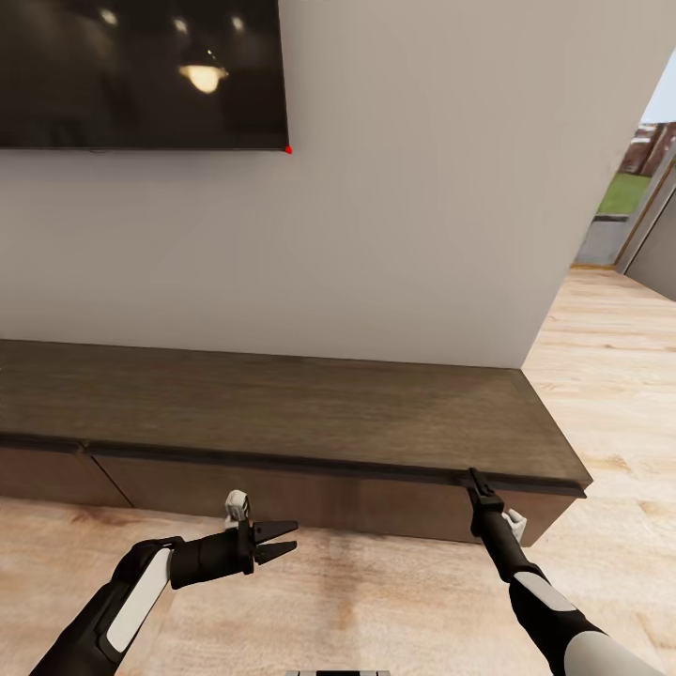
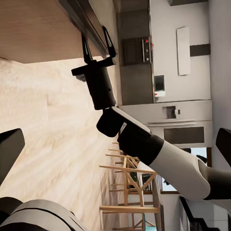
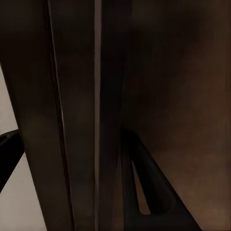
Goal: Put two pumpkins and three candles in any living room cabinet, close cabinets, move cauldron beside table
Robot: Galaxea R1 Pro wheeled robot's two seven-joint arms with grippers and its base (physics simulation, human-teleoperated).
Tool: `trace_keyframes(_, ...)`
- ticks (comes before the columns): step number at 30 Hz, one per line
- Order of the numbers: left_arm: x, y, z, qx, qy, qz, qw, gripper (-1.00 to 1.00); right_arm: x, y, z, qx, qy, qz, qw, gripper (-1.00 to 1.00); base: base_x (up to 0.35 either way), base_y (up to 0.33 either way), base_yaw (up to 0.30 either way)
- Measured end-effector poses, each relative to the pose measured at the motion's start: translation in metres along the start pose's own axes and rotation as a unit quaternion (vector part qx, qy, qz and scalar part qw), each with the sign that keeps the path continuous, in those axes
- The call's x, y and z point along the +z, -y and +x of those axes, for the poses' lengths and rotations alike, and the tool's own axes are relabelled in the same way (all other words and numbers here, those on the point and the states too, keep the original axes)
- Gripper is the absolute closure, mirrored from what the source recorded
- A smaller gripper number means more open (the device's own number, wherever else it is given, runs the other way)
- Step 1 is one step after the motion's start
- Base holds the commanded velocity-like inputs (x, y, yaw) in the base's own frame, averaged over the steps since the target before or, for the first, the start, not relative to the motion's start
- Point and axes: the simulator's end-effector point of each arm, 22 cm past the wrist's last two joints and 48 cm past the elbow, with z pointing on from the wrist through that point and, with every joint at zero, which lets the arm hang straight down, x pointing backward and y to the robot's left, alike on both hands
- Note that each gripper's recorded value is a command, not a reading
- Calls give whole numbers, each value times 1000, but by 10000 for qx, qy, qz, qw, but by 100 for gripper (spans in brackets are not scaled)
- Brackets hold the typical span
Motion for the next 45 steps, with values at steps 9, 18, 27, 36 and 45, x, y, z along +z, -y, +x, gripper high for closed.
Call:
trace_keyframes(9, 0, 0, 0, 0, 1, 0, 10000, -100, 0, -1, 1, 0, -14, -10, 10000, 100, -50, 0, 0)
trace_keyframes(18, 0, 0, 0, 1, 0, 0, 10000, -100, 1, -2, 1, -23, -24, -23, 10000, 100, -2, 0, 0)
trace_keyframes(27, 0, 0, 0, 1, -2, 0, 10000, -100, 1, -2, 1, -24, -25, -23, 10000, 100, 0, 0, 0)
trace_keyframes(36, 0, 0, 0, 0, -1, 4, 10000, -100, 1, -2, 1, -15, -23, -17, 10000, 100, -14, 0, 0)
trace_keyframes(45, 1, 0, 1, -4, -6, 7, 10000, -100, 1, -2, 5, -54, -86, -15, 9999, 100, -242, 0, 0)
